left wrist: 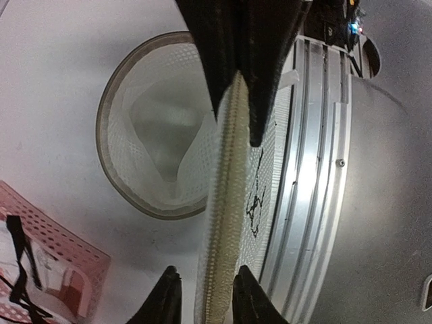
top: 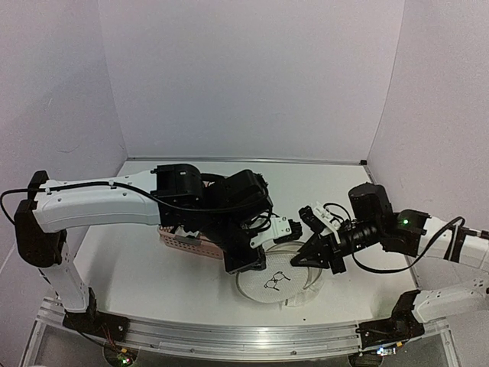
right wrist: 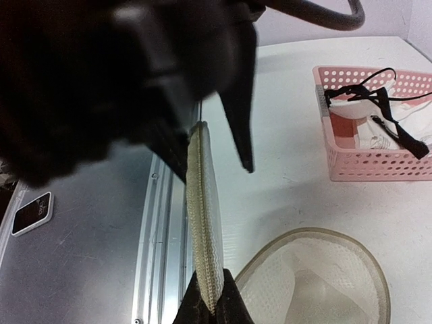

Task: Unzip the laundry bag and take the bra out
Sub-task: Pass from the left arm to the right, then close the laundry bag lid on the laundry bag.

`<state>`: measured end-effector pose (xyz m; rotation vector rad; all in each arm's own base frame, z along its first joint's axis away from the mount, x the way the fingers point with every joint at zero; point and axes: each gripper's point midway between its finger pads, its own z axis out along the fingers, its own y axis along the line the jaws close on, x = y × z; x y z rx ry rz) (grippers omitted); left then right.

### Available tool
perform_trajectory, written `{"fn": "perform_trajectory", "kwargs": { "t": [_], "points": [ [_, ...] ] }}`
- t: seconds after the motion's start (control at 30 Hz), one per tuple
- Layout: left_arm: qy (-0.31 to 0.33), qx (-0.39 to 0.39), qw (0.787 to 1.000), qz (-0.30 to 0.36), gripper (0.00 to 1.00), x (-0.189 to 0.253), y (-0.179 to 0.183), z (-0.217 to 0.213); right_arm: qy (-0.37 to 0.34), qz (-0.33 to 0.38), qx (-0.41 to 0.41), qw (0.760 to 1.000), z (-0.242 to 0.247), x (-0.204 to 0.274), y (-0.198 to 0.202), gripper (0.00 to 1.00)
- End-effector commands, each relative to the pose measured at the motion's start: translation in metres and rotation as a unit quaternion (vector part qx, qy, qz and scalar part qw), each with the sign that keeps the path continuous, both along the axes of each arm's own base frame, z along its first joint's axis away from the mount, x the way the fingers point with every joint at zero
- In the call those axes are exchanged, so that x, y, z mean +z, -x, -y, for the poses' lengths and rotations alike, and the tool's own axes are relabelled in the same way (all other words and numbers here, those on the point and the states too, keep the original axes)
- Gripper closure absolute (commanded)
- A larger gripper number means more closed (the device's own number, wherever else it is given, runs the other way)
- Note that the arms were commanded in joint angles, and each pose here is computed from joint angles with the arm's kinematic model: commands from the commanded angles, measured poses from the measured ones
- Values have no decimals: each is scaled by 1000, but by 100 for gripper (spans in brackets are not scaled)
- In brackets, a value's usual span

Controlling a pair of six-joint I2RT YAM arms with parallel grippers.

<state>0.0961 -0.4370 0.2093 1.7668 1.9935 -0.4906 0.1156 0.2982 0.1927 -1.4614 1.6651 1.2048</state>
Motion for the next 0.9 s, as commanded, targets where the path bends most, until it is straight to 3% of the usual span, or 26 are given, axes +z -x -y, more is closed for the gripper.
{"fn": "perform_trajectory", "kwargs": {
  "t": [0.0,0.13,0.3,0.53,0.87],
  "points": [
    [62,39,996,50,59,48,-20,3,-34,21,-25,999,0,20,-5,100],
    [104,75,989,71,41,69,-35,0,-42,12,-69,997,7,16,-11,100],
    [163,127,973,99,29,96,-58,-5,-42,-24,-149,988,17,4,-24,100],
    [204,174,955,127,25,111,-78,-13,-71,-78,-269,957,36,1,-44,100],
    [207,177,955,120,25,100,-83,-5,-124,-198,-385,893,63,-19,-57,100]
  ]
}}
